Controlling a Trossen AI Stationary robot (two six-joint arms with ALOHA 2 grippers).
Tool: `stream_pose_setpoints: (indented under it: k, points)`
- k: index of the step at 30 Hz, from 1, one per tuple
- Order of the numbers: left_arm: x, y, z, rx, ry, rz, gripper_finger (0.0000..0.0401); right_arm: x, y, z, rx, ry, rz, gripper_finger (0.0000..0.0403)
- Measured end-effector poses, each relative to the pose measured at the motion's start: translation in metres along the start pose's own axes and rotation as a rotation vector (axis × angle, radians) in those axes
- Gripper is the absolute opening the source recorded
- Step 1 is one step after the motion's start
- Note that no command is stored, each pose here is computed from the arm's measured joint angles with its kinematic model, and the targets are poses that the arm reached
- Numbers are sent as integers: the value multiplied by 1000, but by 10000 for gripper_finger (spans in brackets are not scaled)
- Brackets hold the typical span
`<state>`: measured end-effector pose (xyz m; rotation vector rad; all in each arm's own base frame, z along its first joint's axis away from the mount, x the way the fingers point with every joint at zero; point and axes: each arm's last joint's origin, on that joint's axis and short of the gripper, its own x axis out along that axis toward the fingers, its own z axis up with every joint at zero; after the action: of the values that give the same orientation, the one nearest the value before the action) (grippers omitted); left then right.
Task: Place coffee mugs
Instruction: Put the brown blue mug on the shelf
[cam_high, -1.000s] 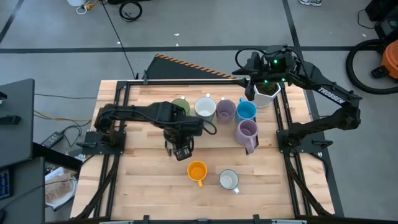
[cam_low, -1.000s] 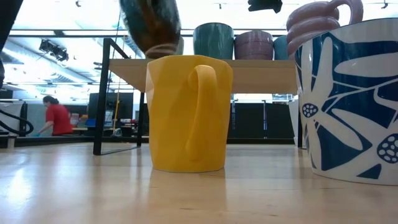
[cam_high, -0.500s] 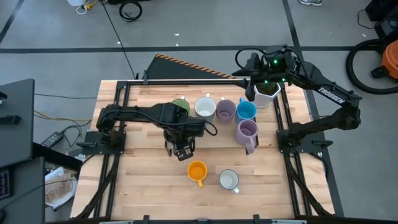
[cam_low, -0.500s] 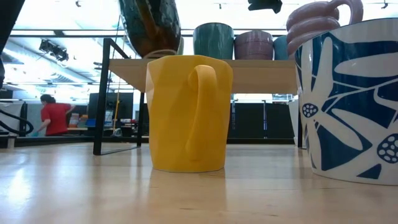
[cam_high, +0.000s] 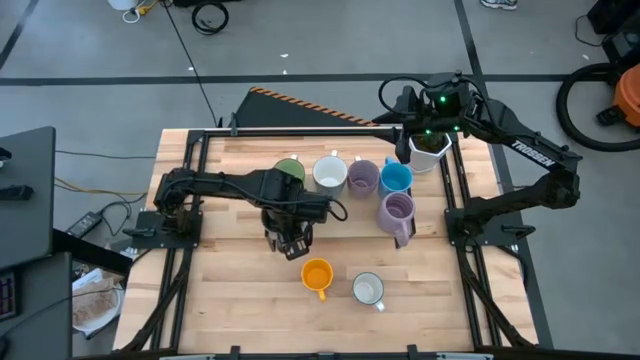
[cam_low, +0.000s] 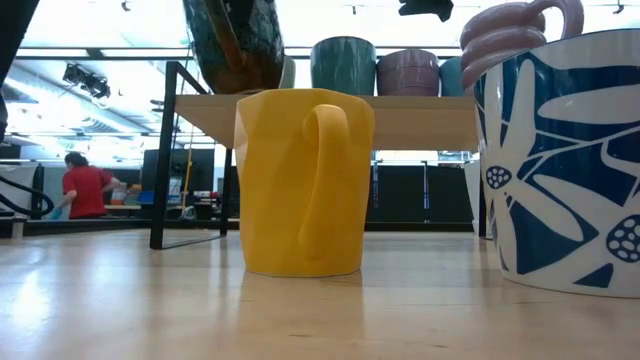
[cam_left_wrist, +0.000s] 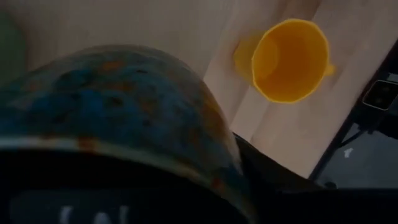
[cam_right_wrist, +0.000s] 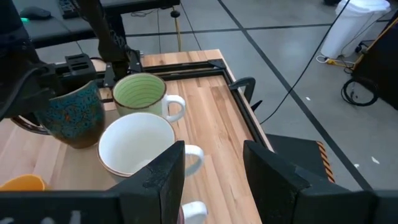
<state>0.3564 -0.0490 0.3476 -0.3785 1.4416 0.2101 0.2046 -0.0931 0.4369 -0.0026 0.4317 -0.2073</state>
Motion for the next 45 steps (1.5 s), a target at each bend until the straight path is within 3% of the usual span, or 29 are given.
stream_pose_setpoints:
  k: [5, 9, 21, 31, 35, 41, 45]
  points:
    - [0, 2, 1, -29, -24, 44, 151, 0, 0, 0, 1, 1, 0, 169]
    - [-4, 2, 2, -41, -47, 45, 179, 0, 0, 0, 0, 1, 1, 169]
    - [-27, 2, 4, -45, -158, 54, 185, 0, 0, 0, 1, 1, 1, 169]
    - [-64, 0, 2, -53, -296, -11, 185, 0, 0, 0, 1, 5, 1, 169]
    - [-82, -5, -16, -36, -339, -51, 185, -1, 3, -3, 20, 22, 50, 169]
    - [-109, -6, -58, 10, -470, 36, 171, 2, 27, 0, 3, 18, 176, 169]
    - [-106, 5, -76, -34, -453, 60, 157, 4, 51, 5, -35, -8, 213, 169]
